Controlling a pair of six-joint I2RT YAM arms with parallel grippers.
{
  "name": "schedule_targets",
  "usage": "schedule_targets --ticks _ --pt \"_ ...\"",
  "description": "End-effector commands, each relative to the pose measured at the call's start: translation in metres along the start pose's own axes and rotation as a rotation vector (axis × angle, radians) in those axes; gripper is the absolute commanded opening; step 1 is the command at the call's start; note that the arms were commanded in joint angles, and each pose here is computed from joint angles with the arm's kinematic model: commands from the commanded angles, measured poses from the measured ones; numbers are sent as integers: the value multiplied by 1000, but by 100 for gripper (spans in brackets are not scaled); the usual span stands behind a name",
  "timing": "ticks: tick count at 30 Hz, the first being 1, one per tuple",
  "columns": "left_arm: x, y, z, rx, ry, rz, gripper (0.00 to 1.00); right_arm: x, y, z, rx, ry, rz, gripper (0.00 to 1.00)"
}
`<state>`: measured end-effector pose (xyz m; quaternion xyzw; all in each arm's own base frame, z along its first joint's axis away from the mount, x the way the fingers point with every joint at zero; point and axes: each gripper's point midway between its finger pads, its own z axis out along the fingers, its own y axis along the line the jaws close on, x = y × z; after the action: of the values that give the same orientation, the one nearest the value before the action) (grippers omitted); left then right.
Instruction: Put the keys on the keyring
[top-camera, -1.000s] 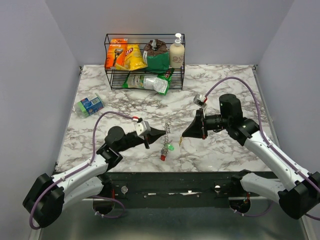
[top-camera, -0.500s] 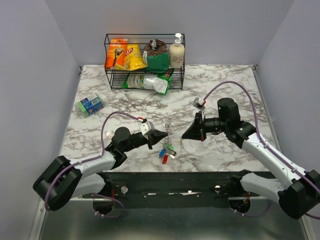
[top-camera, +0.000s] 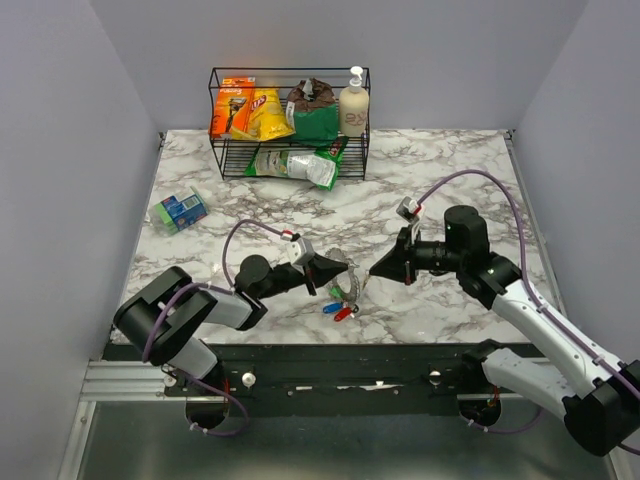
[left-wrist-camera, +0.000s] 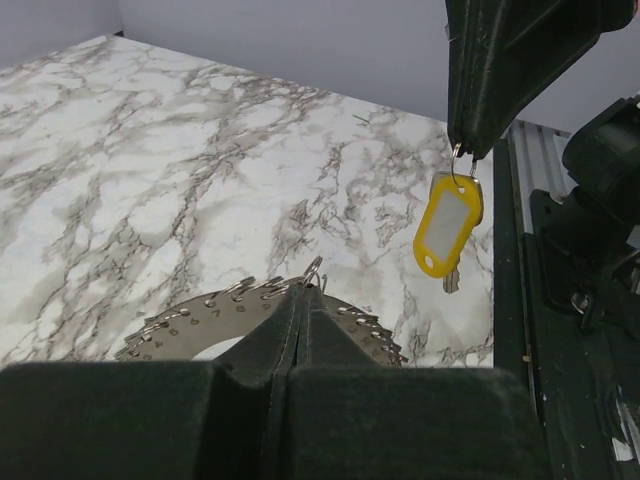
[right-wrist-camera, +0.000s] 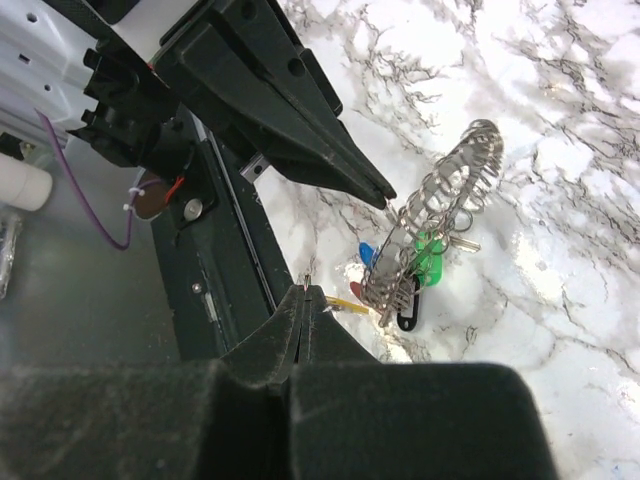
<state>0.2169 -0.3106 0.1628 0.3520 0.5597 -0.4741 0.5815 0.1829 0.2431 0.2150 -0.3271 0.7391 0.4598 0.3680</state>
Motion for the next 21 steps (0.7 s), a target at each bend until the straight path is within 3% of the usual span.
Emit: schedule_targets --ticks 1,21 --pt "-30 -18 7 111 -166 39 0 3 -7 5 21 7 14 1" --pt "-37 -20 1 120 -185 168 0 21 -9 17 -51 70 55 1"
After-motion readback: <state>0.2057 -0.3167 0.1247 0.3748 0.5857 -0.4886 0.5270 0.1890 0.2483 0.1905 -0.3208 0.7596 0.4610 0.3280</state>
